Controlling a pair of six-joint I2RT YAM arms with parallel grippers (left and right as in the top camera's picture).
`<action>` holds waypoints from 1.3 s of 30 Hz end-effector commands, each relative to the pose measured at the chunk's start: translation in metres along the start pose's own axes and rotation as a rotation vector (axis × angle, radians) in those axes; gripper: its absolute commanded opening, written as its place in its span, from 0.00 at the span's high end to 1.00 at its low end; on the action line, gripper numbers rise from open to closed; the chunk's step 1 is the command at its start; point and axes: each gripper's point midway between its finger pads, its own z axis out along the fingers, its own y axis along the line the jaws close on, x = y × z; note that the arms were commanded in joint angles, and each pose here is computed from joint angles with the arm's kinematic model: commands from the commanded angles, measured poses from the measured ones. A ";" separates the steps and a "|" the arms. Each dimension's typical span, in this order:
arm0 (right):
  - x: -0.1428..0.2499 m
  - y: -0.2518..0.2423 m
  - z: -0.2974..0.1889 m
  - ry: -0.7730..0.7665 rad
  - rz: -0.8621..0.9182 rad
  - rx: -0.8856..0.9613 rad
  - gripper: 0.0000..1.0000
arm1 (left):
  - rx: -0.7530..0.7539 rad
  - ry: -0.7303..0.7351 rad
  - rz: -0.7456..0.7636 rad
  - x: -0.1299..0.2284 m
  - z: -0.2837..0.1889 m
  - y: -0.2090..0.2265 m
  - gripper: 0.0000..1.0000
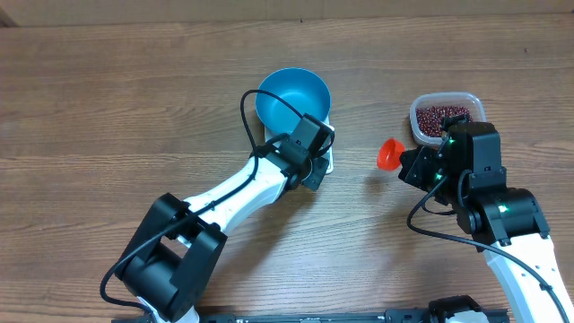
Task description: Scoop item into bowl and weigh 150g on scale
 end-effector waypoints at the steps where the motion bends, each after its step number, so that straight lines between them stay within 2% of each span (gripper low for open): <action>1: -0.011 0.008 -0.009 -0.035 -0.009 -0.022 0.96 | -0.126 -0.011 0.011 0.004 0.003 0.002 0.96; 5: -0.011 0.008 -0.009 -0.035 -0.008 -0.023 0.96 | -0.175 -0.040 0.060 0.003 0.000 -0.010 0.96; 11: -0.011 0.008 -0.009 -0.035 -0.008 -0.023 0.96 | -0.300 -0.055 0.070 0.000 -0.007 0.012 0.96; 39: -0.010 0.009 -0.009 -0.030 -0.016 -0.030 0.96 | -0.251 -0.079 0.041 -0.007 0.010 0.010 0.96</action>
